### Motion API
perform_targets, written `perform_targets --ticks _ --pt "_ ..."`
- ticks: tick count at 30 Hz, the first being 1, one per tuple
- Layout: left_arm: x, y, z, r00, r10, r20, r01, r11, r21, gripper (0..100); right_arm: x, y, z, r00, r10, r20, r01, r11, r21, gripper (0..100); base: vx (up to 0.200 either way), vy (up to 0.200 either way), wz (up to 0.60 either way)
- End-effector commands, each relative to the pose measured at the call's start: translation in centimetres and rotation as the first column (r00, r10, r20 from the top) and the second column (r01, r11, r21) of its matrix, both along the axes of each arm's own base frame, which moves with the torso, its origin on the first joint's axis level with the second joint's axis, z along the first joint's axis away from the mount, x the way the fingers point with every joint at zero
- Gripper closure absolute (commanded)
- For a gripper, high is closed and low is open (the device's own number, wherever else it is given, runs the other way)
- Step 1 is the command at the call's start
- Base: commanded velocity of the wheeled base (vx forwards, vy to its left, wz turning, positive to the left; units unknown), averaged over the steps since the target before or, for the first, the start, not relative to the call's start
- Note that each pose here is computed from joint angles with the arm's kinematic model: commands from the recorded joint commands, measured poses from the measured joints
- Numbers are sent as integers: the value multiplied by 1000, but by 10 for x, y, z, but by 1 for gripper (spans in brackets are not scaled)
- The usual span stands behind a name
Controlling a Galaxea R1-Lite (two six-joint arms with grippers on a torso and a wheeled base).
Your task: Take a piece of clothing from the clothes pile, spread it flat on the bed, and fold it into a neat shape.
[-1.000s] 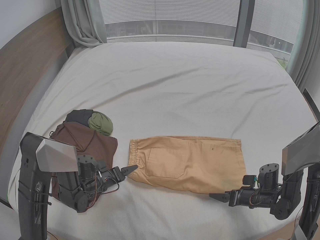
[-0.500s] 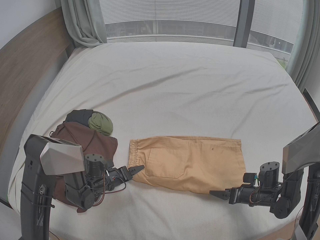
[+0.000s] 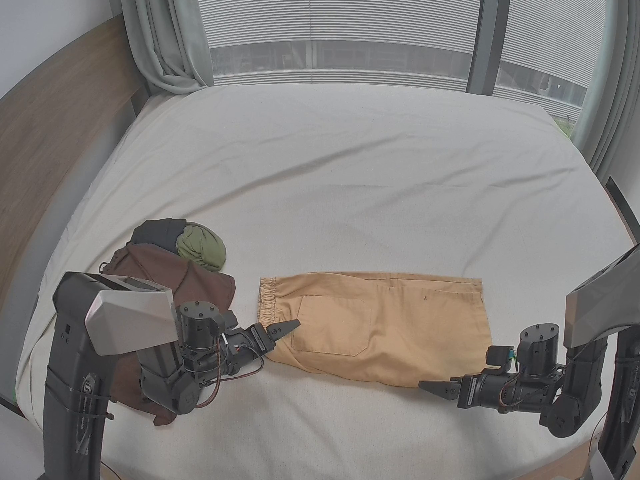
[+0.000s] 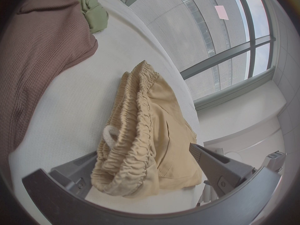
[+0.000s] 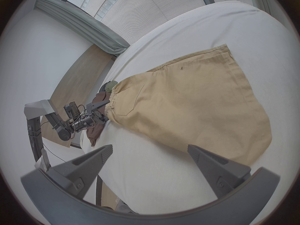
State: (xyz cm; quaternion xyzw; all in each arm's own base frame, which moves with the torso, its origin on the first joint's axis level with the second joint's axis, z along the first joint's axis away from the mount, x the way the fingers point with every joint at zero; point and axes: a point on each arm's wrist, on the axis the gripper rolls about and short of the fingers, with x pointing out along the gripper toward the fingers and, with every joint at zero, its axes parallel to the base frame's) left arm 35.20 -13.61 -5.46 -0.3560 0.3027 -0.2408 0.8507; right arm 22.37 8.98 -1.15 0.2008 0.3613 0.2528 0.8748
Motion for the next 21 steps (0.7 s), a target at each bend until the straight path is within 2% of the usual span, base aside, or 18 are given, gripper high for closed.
perform_targets --ticks 1,9,10,21 --pt "2 0 1 1000 7 4 -7 1000 -11 0 0 0 0 1000 2 1 -2 1000 0 0 0 0 0" --pt "2 0 2 1000 11 2 -11 1000 -17 0 1 1 0 1000 4 3 -4 1000 1 0 0 0 0" --pt "2 0 2 1000 10 5 -10 1000 -17 100 1 2 -1 1000 5 2 -5 1000 1 0 0 0 0" --pt "-6 5 1 1000 16 -5 -17 1000 -12 100 2 1 -2 1000 1 -2 -1 1000 -2 0 0 0 0"
